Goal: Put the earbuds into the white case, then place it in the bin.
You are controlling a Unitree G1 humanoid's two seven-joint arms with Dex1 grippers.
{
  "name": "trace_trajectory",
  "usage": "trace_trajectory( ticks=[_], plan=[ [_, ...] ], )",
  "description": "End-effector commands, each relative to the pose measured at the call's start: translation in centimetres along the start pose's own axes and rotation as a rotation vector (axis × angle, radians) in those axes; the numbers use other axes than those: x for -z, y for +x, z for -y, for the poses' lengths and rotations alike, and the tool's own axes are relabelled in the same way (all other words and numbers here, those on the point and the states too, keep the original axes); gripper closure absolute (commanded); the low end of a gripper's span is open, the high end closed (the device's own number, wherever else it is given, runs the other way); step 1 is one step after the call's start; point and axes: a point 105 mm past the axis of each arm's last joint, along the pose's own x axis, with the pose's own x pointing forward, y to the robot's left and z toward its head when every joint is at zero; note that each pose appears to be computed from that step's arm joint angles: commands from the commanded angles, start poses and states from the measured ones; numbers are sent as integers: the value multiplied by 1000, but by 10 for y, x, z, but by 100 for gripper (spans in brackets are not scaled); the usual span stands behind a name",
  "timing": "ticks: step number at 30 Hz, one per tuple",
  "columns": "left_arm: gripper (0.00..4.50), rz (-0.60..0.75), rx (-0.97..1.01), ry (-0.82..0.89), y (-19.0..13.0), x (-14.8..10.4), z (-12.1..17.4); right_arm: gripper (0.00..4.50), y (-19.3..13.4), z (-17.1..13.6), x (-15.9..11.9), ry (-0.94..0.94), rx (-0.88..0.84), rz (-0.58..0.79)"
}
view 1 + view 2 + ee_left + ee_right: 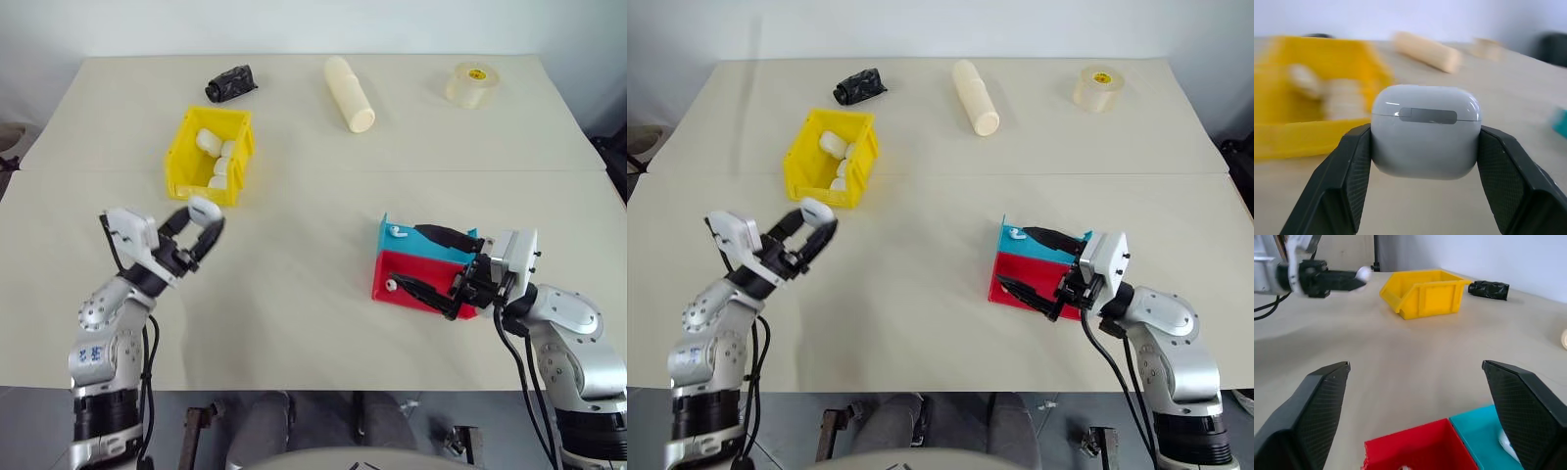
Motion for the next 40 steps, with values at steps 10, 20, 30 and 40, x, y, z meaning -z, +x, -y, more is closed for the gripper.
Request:
trace_trajectory(
  ticks=[10, 20, 30, 40],
  plan=[
    [169, -14, -187, 68, 101, -28, -37, 4, 0, 16, -21, -108, 107, 61],
    [3, -10, -111, 71, 102, -28, -33, 0, -2, 16, -22, -122, 142, 64],
    [3, -86, 424, 382, 5, -34, 9, 0, -13, 27, -18, -115, 92, 18],
    [3, -202, 599, 511, -43, -6, 26, 0, -32, 39, -5, -117, 70, -71]
  ],
)
